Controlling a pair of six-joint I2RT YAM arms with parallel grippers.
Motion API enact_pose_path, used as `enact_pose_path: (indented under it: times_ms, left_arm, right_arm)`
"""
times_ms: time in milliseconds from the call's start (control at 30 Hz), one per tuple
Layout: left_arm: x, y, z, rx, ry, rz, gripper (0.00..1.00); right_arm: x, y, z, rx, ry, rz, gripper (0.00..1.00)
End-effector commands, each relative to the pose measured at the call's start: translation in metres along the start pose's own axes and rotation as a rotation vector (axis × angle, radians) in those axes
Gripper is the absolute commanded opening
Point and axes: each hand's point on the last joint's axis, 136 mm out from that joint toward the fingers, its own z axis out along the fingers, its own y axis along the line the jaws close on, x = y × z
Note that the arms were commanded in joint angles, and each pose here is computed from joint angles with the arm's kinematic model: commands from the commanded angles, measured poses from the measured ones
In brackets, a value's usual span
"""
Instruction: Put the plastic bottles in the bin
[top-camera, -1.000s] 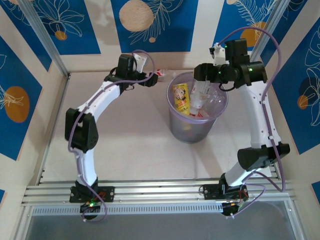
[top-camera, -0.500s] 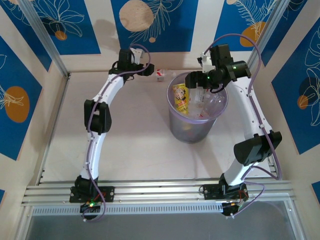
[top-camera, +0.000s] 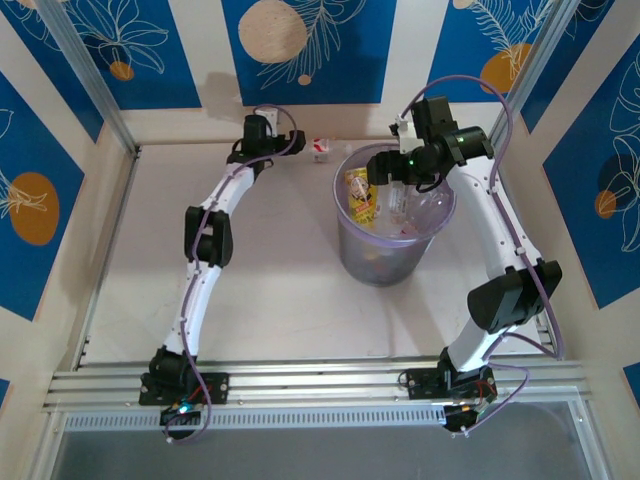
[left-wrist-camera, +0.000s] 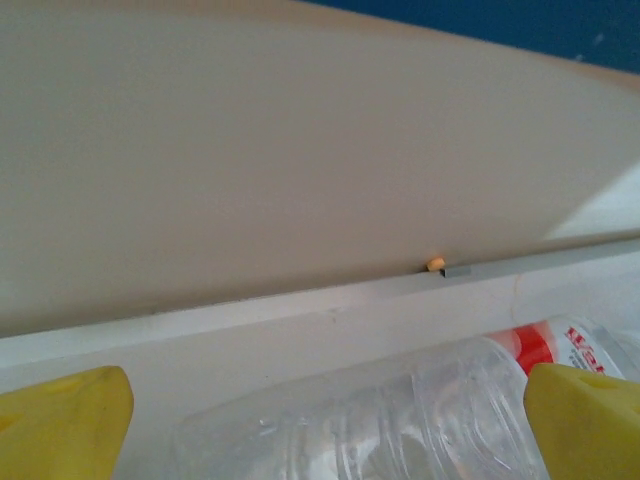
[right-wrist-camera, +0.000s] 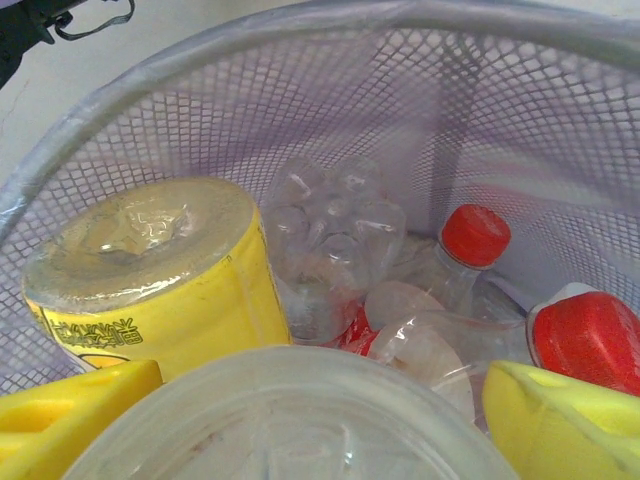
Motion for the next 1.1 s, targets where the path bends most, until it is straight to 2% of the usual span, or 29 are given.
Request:
enact_pose_path:
  times_ms: [0, 500, 700, 867, 967, 1067]
  left_arm:
    - [-0.012, 0.008, -0.004, 0.006, -0.016, -0.053, 1.00]
    - [0.032, -0.023, -0.021, 0.147, 0.225, 0.015, 0.99]
    - [0.044, -0.055, -0.036, 0.243, 0.279, 0.049, 0.98]
    - [0.044, -0.108, -0.060, 0.423, 0.287, 0.070, 0.97]
    - [0.038, -0.138, -0.086, 0.545, 0.249, 0.072, 0.97]
    - [0.019, -0.143, -0.104, 0.569, 0.182, 0.068, 0.96]
  right_arm:
    - [0.002, 0.001, -0.015, 0.021, -0.033, 0.004, 0.83]
    - [0.007, 0.010, -0.030, 0.053, -0.060, -0.007, 0.82]
    - [0.008, 0.011, -0.033, 0.061, -0.066, -0.010, 0.82]
    - [0.010, 0.009, -0.031, 0.068, -0.064, -0.014, 0.82]
    - [0.011, 0.007, -0.031, 0.071, -0.061, -0.011, 0.82]
    - [0.011, 0.005, -0.031, 0.067, -0.066, -0.005, 0.82]
